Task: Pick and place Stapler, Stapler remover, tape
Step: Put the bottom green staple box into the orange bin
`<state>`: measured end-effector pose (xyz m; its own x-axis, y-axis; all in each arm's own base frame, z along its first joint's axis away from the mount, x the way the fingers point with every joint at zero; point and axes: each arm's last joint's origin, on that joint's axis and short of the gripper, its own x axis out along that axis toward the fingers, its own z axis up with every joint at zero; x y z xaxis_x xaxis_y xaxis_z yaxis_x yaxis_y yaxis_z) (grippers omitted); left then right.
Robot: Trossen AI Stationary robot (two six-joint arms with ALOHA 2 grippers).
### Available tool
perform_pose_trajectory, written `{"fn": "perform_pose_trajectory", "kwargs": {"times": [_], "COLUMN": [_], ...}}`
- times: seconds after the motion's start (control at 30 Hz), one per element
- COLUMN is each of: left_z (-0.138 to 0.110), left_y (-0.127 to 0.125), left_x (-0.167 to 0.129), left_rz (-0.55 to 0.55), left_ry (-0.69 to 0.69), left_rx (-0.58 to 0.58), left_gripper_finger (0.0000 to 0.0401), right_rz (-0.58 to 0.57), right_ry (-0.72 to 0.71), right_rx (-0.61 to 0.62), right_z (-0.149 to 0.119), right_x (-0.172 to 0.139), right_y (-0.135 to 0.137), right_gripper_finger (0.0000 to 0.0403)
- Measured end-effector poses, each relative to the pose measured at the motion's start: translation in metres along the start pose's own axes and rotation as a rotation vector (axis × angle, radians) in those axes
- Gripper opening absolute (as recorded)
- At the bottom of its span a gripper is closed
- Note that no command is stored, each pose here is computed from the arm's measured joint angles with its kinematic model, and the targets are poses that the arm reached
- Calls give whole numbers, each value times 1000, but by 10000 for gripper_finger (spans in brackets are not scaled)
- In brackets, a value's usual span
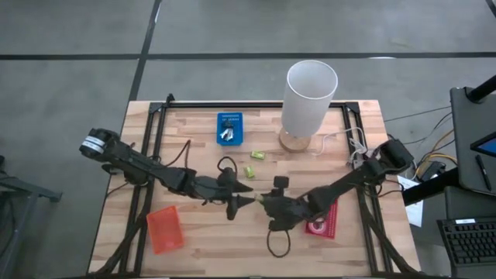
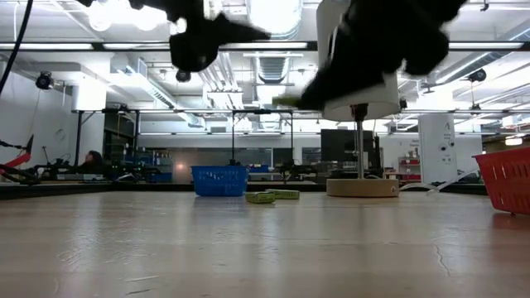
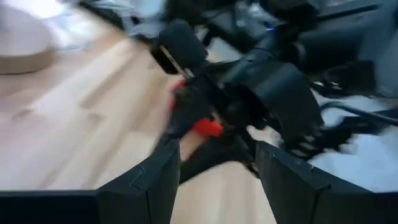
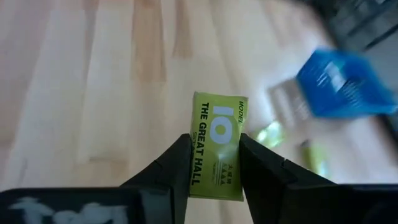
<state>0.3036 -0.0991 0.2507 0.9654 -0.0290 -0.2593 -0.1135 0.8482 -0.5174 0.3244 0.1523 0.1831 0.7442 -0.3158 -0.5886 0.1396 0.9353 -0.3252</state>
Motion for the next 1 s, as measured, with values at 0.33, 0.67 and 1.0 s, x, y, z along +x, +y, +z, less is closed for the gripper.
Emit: {"fn": "perform_pose_trajectory", "kwargs": {"times": [0.33, 0.67, 1.0], "left_z": [6, 5, 1], "left_y": [-4, -4, -2], "left_x": [-4, -2, 8], "left_rz": [-42, -46, -66], "left_ry": [-25, -31, -43], "left_rx": [-62, -72, -80], "left_gripper_finger": [211, 211, 211], "right_rz": [-120, -192, -203], "right_ry": [-152, -184, -210], "right_rx": [-129, -178, -235], "right_z": [28, 40, 46], "right_x": [-42, -44, -42], "right_y": [6, 7, 4], "right_gripper_finger": [108, 111, 113]}}
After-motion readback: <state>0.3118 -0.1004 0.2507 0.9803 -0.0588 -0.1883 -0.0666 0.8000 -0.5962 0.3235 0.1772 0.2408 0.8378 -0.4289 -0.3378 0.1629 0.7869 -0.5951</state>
